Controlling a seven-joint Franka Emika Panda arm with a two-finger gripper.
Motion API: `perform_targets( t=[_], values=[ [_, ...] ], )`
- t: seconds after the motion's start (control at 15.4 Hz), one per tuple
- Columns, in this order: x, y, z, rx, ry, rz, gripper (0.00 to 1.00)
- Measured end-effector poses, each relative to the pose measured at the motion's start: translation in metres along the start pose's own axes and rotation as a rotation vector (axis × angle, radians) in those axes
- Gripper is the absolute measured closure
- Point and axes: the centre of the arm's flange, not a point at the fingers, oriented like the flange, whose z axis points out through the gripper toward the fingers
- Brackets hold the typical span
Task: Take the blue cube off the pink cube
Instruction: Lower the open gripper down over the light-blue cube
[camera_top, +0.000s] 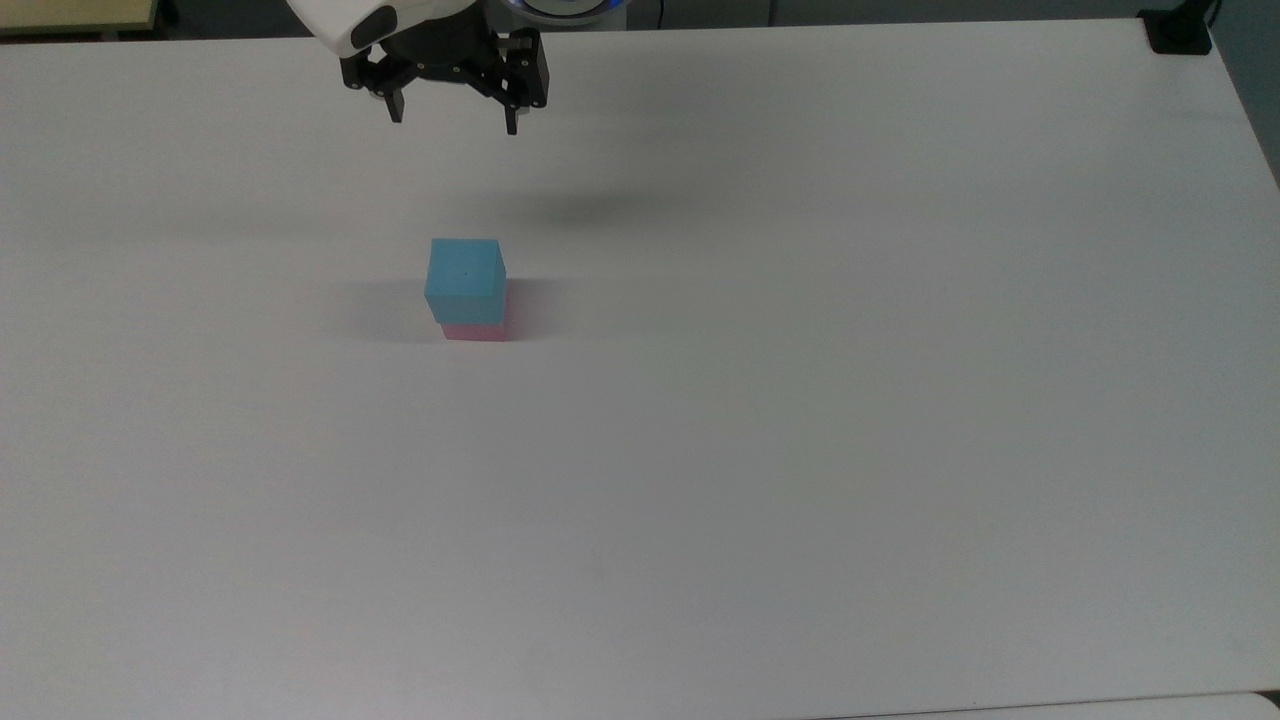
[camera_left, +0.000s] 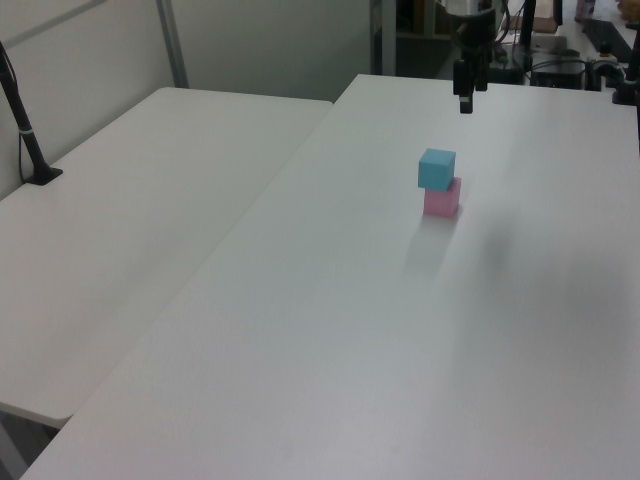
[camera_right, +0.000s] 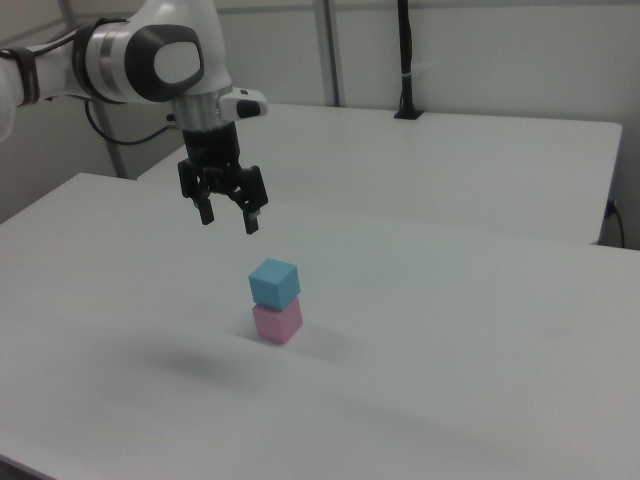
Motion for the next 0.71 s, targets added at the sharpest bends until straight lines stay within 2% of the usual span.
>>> perform_targets(
  t=[0.52,0.71],
  values=[
    [0.002,0.0,-0.003,-0.001,0.011,0.0,0.0],
    [0.014,-0.002,-0.002,-0.003,0.057,0.002,0.0]
  ],
)
